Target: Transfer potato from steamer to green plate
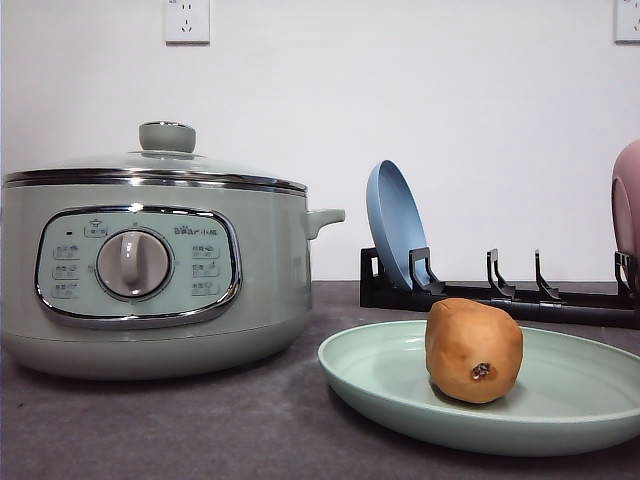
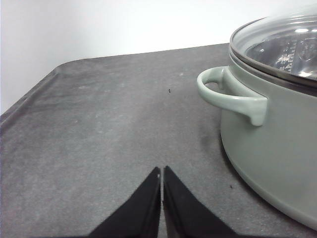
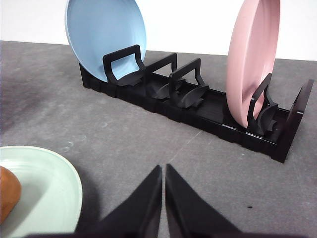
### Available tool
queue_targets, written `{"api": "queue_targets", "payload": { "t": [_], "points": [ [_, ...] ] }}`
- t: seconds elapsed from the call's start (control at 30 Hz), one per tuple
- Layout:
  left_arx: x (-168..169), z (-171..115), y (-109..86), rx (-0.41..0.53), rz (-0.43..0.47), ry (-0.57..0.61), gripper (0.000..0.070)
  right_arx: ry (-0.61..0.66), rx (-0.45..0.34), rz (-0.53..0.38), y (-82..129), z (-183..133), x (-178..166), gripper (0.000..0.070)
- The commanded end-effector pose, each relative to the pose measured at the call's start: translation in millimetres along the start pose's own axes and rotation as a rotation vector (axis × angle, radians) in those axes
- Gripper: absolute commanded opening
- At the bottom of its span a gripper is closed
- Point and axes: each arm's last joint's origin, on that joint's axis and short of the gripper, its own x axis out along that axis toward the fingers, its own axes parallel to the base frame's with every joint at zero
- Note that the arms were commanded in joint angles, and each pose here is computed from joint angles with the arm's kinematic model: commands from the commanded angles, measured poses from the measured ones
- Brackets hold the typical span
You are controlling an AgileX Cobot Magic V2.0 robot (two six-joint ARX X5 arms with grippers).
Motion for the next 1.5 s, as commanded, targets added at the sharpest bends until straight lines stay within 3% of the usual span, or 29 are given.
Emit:
{"api": "queue_targets", "payload": {
  "t": [0.0,1.47],
  "points": [
    [1.9,-7.0,-0.6,-0.009,0.004,0.024,0.0,0.002,0.0,-0.003,-0.3,-1.3,0.2,0.0],
    [1.9,-7.0,-0.6,-0.009,0.005,0.024,0.0,0.002,0.0,-0.003,-0.3,-1.3,0.2,0.0]
  ]
}}
